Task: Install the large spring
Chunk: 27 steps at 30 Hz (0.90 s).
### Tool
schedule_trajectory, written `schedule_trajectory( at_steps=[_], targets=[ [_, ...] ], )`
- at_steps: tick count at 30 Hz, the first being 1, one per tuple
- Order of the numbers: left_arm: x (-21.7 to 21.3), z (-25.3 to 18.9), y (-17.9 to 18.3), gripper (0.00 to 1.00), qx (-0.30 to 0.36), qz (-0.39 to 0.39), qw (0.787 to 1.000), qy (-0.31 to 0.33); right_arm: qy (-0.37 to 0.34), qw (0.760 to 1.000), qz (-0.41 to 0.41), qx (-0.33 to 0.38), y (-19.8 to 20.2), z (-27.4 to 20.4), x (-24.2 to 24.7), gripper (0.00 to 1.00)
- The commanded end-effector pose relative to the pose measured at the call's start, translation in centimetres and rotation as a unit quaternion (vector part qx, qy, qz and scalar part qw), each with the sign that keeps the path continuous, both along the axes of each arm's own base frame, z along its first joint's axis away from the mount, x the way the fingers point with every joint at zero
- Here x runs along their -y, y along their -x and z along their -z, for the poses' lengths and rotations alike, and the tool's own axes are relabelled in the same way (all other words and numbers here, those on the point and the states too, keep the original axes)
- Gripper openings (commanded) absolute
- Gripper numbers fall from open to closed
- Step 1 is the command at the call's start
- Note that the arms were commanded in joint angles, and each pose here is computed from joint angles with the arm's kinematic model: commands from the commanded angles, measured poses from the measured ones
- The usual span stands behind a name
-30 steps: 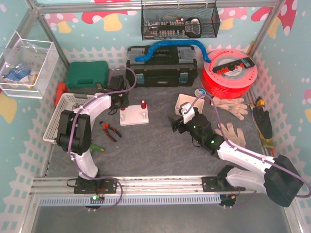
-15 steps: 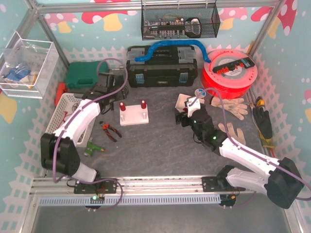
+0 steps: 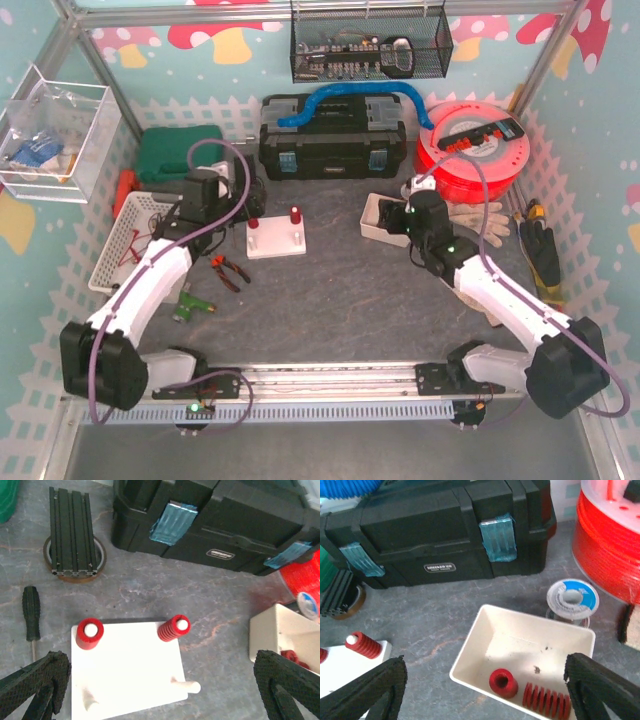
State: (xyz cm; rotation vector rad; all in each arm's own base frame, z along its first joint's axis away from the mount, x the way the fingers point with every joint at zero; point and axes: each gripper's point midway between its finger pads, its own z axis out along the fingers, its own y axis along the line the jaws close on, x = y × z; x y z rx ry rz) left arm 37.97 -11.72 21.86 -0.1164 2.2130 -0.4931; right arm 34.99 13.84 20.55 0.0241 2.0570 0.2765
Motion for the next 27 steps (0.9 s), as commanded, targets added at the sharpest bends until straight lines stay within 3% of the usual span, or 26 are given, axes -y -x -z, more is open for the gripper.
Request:
schedule_trajectory(
  at_steps=[1,8,13,17,27],
  targets=[
    [-0.4,-2.7,2.9,0.99,0.001,-0.001,0.999,0.032,-0.023,0.997,0.012,-0.067,-0.2,-0.4,-0.2,0.84],
    [-2.1,-1.4,3.9,0.99,-0.025,-0.018,0.999,0.044,-0.026,0.985,-0.006,-0.172,-0.8,2.6,-1.8,0.68],
    [-1.6,0.7,4.1,0.99,-0.05,-0.032,0.997,0.056,0.003,0.966,0.032,-0.257,-1.1,6.2,-1.3,0.58],
    [1.2,1.1,5.2,0.99,-0.066,0.013,0.993,0.094,0.017,0.959,0.043,-0.281,-1.9,7.2,-1.4,0.54],
    [4.0,0.3,5.1,0.99,-0.069,0.075,0.99,0.098,0.015,0.934,0.091,-0.346,-3.3,11.0,-1.0,0.49]
  ],
)
